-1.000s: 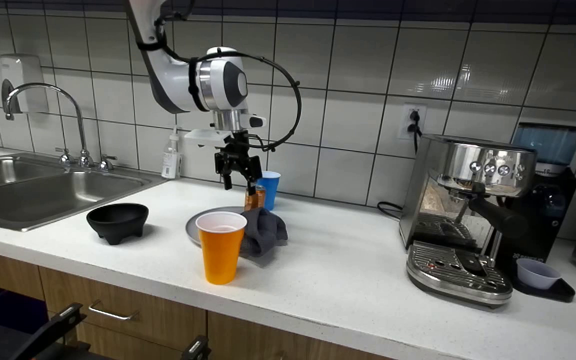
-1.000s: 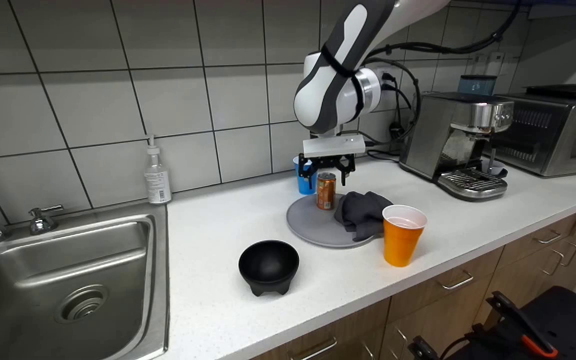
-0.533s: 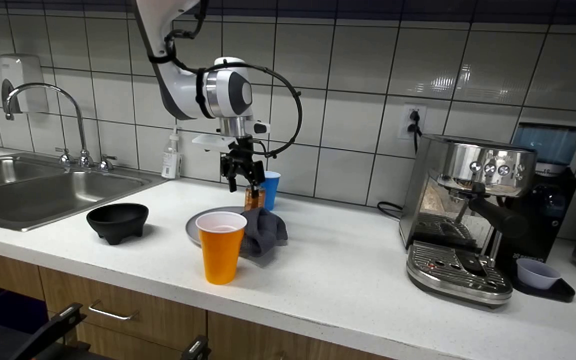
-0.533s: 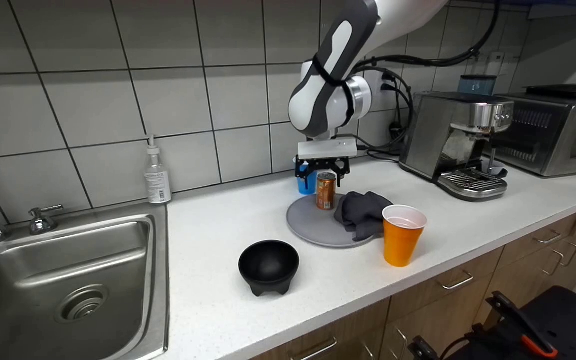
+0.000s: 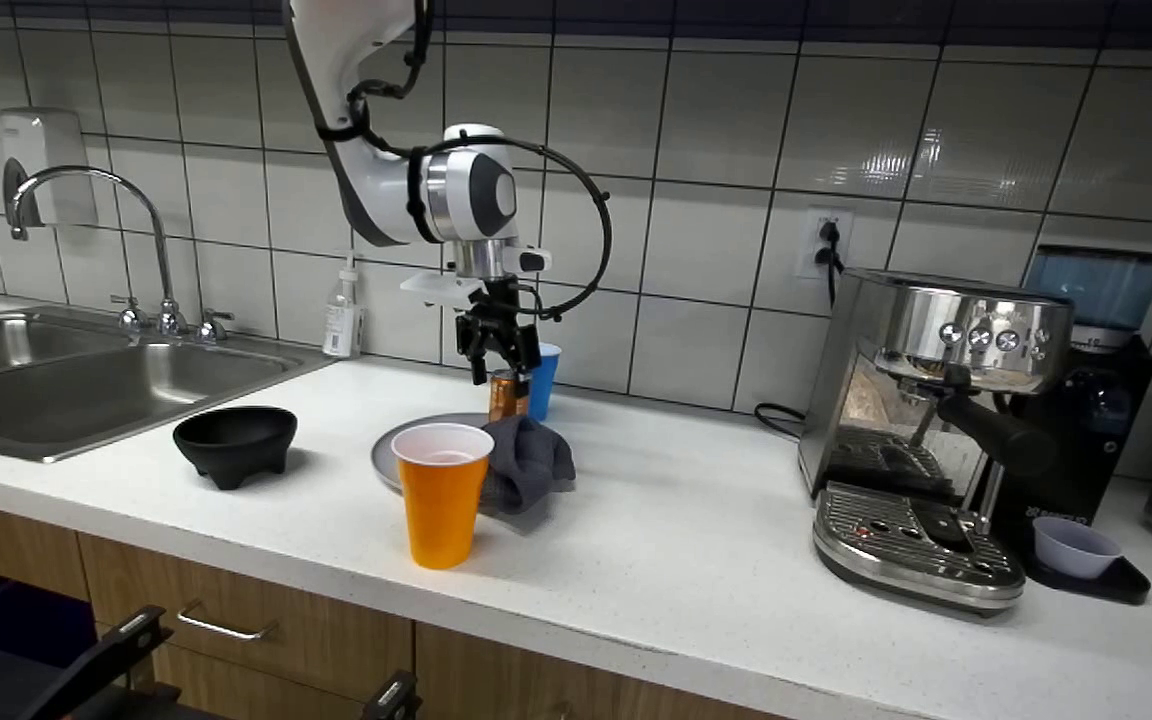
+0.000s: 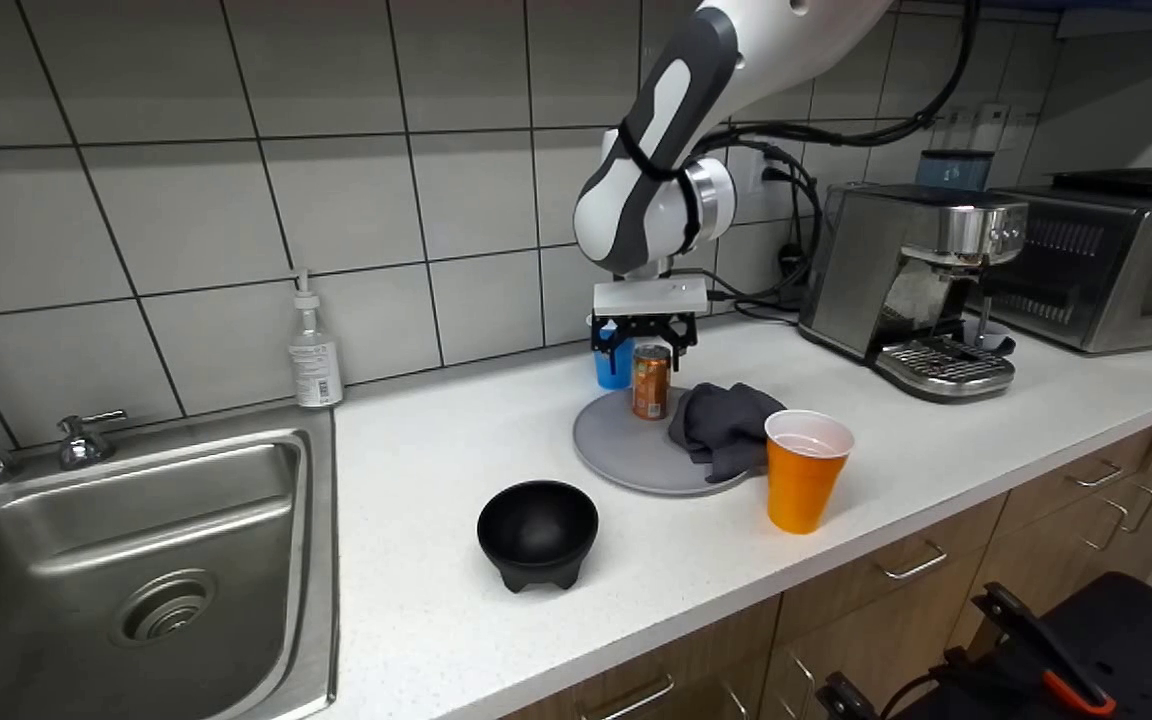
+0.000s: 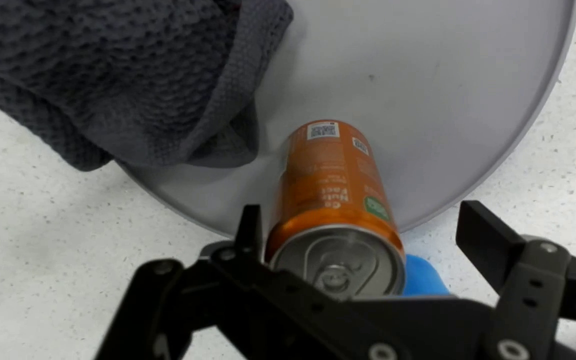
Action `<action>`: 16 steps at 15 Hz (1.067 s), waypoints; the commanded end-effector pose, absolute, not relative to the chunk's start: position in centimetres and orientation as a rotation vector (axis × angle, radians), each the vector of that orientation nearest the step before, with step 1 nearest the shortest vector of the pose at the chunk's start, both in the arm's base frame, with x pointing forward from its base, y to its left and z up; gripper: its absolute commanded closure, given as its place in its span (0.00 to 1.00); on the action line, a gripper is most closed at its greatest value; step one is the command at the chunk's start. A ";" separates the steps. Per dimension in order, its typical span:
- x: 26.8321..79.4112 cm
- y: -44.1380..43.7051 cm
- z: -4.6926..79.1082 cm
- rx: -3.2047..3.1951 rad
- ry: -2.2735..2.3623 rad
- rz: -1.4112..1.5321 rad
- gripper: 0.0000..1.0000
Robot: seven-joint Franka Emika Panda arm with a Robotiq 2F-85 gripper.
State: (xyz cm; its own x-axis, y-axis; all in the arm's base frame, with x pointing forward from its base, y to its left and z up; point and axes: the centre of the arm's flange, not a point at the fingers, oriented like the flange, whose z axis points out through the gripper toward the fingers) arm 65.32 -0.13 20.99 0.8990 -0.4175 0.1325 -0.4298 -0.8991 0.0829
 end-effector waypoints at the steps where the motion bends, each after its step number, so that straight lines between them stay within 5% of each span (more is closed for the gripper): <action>1: 66.8 -0.4 21.2 2.930 -0.716 0.149 0.00; 6: 67.1 -0.8 21.0 2.923 -0.727 0.142 0.00; 7: 67.1 -0.9 21.0 2.924 -0.727 0.144 0.25; 12: 67.0 -0.9 21.1 2.925 -0.723 0.146 0.58; 16: 66.8 -1.0 21.3 2.928 -0.722 0.152 0.62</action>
State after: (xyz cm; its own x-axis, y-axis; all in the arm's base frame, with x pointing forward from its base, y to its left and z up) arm 66.33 -0.98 20.64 0.8897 -0.4361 0.1349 -0.4496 -0.8882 0.0942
